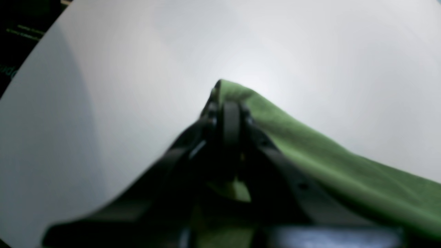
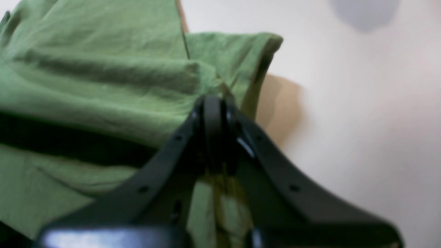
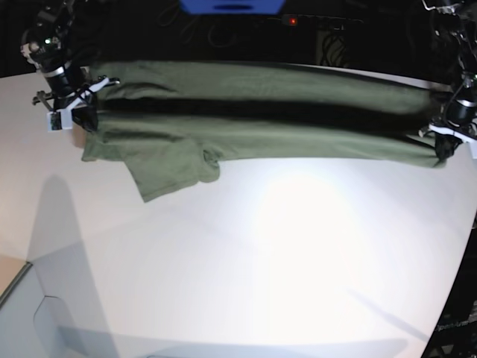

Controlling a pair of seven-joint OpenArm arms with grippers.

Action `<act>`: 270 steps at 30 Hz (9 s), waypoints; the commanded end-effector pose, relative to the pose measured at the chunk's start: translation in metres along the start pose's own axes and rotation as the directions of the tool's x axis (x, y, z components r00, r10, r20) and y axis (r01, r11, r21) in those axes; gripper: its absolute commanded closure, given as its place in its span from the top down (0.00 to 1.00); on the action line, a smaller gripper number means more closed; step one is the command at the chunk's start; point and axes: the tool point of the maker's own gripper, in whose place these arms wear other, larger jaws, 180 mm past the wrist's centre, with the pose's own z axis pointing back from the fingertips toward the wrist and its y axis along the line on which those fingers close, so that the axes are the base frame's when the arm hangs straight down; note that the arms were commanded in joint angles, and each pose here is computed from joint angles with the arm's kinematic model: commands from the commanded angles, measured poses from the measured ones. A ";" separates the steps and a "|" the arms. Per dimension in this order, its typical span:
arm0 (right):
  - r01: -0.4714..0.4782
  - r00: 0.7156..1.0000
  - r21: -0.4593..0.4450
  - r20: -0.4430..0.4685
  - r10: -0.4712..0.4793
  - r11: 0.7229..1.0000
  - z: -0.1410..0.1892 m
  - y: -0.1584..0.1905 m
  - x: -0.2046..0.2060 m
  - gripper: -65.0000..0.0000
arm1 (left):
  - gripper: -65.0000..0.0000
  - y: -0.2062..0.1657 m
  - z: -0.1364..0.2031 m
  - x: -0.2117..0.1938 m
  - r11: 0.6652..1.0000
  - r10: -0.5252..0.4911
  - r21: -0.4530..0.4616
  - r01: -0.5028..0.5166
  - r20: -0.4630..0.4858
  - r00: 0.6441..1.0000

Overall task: Layout the t-shirt on the table in an organized manner, then fold the t-shirt properly
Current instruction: 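Lift the hem with both grippers and fold it over toward the collar edge, then regrasp the folded strip end with the right gripper and tuck it in, then hold both ends of the folded strip with both grippers, then lift the strip end with the left gripper and fold it toward the right gripper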

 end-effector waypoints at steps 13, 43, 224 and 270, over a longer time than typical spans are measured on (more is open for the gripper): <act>-0.007 0.999 0.006 0.046 0.007 1.000 0.002 -0.001 0.012 0.00 | 0.01 0.025 0.008 -0.041 0.997 0.055 0.056 -0.050 -0.082 0.995; -0.039 0.996 -0.095 0.071 0.046 0.995 0.017 -0.040 0.027 0.56 | 0.34 0.019 -0.002 -0.094 0.994 0.108 0.056 -0.098 -0.210 0.972; -0.047 0.959 0.130 -0.273 0.082 0.990 -0.022 0.063 -0.044 0.00 | 0.00 -0.333 0.026 -0.062 0.853 -0.229 -0.504 0.135 -0.129 0.965; -0.052 0.960 0.128 -0.266 0.085 0.990 -0.023 0.062 -0.041 0.00 | 0.53 -0.387 0.038 -0.104 0.750 -0.328 -0.646 0.141 -0.179 0.928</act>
